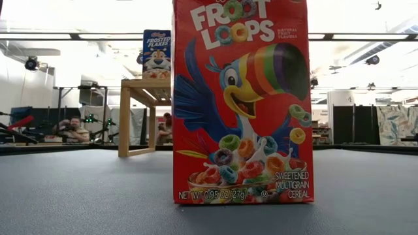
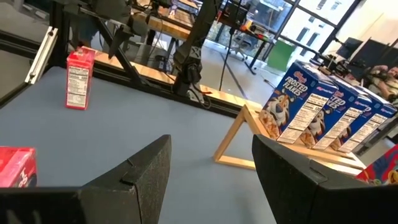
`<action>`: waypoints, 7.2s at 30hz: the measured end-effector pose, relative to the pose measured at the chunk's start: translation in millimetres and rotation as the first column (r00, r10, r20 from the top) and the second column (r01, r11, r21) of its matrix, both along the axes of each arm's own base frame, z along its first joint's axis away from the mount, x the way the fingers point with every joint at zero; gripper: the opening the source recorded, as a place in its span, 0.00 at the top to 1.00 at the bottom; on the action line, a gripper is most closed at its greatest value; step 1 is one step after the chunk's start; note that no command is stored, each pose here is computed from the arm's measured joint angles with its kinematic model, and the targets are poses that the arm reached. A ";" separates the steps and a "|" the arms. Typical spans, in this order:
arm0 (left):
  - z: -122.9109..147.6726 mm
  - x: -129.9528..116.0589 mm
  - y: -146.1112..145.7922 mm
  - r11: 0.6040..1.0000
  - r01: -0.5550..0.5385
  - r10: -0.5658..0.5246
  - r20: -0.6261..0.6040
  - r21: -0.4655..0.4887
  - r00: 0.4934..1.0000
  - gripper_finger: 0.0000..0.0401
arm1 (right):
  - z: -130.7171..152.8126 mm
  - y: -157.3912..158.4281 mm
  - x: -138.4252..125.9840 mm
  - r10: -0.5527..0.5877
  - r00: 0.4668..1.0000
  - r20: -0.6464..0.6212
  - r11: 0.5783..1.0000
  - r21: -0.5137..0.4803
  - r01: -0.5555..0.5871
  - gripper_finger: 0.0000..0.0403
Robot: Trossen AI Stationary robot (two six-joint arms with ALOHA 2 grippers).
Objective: Stack cereal on shelf
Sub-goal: Put the left red cereal box on the shelf aligned with the other red cereal box
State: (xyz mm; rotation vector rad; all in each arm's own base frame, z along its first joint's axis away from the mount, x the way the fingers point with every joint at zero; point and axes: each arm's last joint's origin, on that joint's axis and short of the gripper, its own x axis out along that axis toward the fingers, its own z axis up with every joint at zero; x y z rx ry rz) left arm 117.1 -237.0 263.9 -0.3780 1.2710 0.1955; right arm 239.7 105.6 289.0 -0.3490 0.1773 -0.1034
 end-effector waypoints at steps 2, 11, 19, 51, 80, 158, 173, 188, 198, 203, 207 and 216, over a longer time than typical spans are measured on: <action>4.8 0.0 0.1 1.000 0.000 0.000 0.000 0.002 1.000 0.23 | -0.1 0.0 0.0 -0.001 1.000 0.000 1.000 0.008 0.001 0.47; 6.5 2.6 -5.4 0.998 0.057 -0.058 0.064 0.022 0.996 0.24 | -0.4 0.0 -0.1 -0.004 1.000 -0.001 1.000 0.023 0.004 0.47; -1.6 -4.6 -5.8 0.994 0.070 -0.080 0.124 0.085 0.989 0.25 | -0.9 -0.1 -0.2 -0.004 1.000 -0.004 1.000 0.024 0.005 0.47; -33.3 -54.9 -18.4 0.988 0.075 -0.122 0.391 0.133 0.912 0.27 | -14.7 -1.2 -2.6 -0.024 0.999 -0.029 0.991 0.133 0.028 0.47; -47.0 -36.6 -10.7 0.992 0.052 -0.081 0.275 0.114 0.958 0.28 | -23.5 -2.2 -4.4 -0.032 0.999 -0.042 0.986 0.161 0.038 0.47; 132.0 109.8 138.9 0.831 0.077 -0.430 0.549 0.550 0.717 0.57 | 24.5 -42.8 26.1 0.142 0.947 0.288 0.972 0.141 -0.189 0.29; 131.2 119.5 145.5 0.843 0.052 -0.398 0.557 0.535 0.729 0.57 | 32.9 -25.8 111.7 0.136 0.976 0.173 0.990 0.001 -0.139 0.09; 121.3 120.4 144.8 0.856 0.058 -0.379 0.547 0.514 0.746 0.57 | 47.7 -30.8 138.9 0.156 0.981 0.114 0.988 -0.002 -0.157 0.20; 123.1 121.6 143.3 0.869 0.072 -0.382 0.572 0.489 0.726 0.57 | 46.1 -40.7 139.2 0.156 0.984 0.090 0.984 0.077 -0.163 0.47; 123.6 121.7 143.4 0.870 0.072 -0.383 0.575 0.488 0.723 0.57 | 45.8 -45.2 139.9 0.169 0.982 0.088 0.979 0.096 -0.177 0.56; 123.8 121.8 142.9 0.871 0.079 -0.386 0.577 0.485 0.719 0.57 | 46.5 -45.3 139.5 0.189 0.978 0.090 0.975 0.098 -0.198 0.61; 127.4 120.7 143.5 0.873 0.070 -0.387 0.596 0.483 0.704 0.57 | 54.0 -47.0 132.9 0.190 0.977 0.092 0.974 0.104 -0.199 0.64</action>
